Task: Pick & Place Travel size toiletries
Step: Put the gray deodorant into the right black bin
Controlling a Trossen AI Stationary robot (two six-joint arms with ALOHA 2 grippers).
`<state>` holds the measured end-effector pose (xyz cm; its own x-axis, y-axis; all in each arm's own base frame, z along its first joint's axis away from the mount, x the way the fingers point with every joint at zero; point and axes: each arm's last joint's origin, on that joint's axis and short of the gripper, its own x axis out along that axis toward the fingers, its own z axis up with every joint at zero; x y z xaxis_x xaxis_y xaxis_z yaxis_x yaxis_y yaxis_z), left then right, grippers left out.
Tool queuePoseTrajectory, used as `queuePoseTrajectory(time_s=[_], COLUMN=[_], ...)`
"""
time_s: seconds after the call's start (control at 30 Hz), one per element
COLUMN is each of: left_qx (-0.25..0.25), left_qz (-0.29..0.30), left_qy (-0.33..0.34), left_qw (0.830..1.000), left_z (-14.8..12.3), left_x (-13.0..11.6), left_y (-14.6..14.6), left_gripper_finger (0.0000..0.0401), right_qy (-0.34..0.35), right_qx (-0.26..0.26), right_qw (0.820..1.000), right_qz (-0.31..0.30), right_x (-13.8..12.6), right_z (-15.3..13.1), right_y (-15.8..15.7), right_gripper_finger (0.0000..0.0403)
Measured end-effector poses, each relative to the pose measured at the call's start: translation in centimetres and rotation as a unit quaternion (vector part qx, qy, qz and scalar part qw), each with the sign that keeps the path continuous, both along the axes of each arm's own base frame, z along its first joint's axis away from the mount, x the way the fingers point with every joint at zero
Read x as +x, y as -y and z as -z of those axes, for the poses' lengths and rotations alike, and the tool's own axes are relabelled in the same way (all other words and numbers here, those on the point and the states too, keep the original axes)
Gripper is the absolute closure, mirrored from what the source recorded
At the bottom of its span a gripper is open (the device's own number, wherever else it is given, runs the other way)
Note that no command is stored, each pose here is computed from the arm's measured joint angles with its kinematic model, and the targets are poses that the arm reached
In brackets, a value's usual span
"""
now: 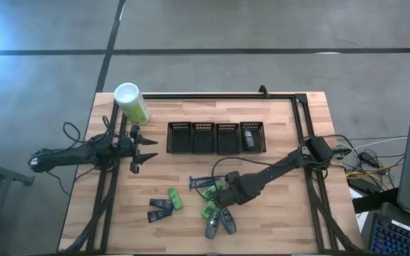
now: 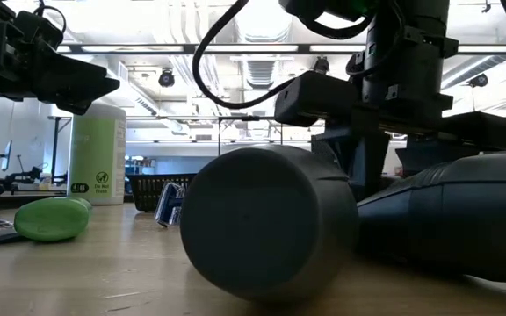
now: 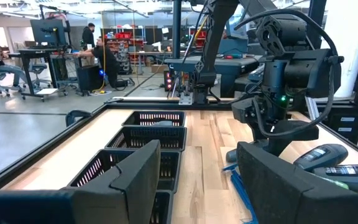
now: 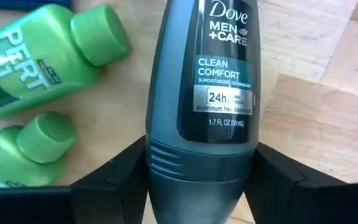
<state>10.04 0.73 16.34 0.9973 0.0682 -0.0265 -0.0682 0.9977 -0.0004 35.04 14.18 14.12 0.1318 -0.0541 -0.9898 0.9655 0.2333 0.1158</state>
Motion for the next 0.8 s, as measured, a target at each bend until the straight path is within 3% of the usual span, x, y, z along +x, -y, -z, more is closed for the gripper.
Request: queuePoseTrajectory(time_s=[0.1, 0.3, 0.47, 0.63, 0.8], left_qx=[0.000, 0.000, 0.000, 0.000, 0.000], left_qz=[0.000, 0.000, 0.000, 0.000, 0.000], left_qy=[0.000, 0.000, 0.000, 0.000, 0.000], left_qw=[1.000, 1.000, 1.000, 1.000, 1.000], left_z=[0.0, 0.0, 0.0, 0.0, 0.0], left_x=[0.0, 0.0, 0.0, 0.0, 0.0], left_y=[0.0, 0.0, 0.0, 0.0, 0.0], left_gripper_finger=[0.0183, 0.0183, 0.0183, 0.0183, 0.0183], right_qy=[-0.004, -0.007, -0.011, -0.018, -0.025], right_qx=[-0.005, -0.010, -0.011, -0.009, 0.007], right_qw=[1.000, 0.998, 0.997, 0.997, 0.997], right_qz=[-0.028, -0.068, -0.074, -0.077, -0.073], right_x=[-0.1, 0.0, 0.3, 0.5, 0.6], right_z=[0.0, 0.0, 0.0, 0.2, 0.2], right_y=[0.0, 0.3, 1.0, 2.1, 2.7], right_gripper_finger=[0.0189, 0.0104, 0.0060, 0.0053, 0.0083])
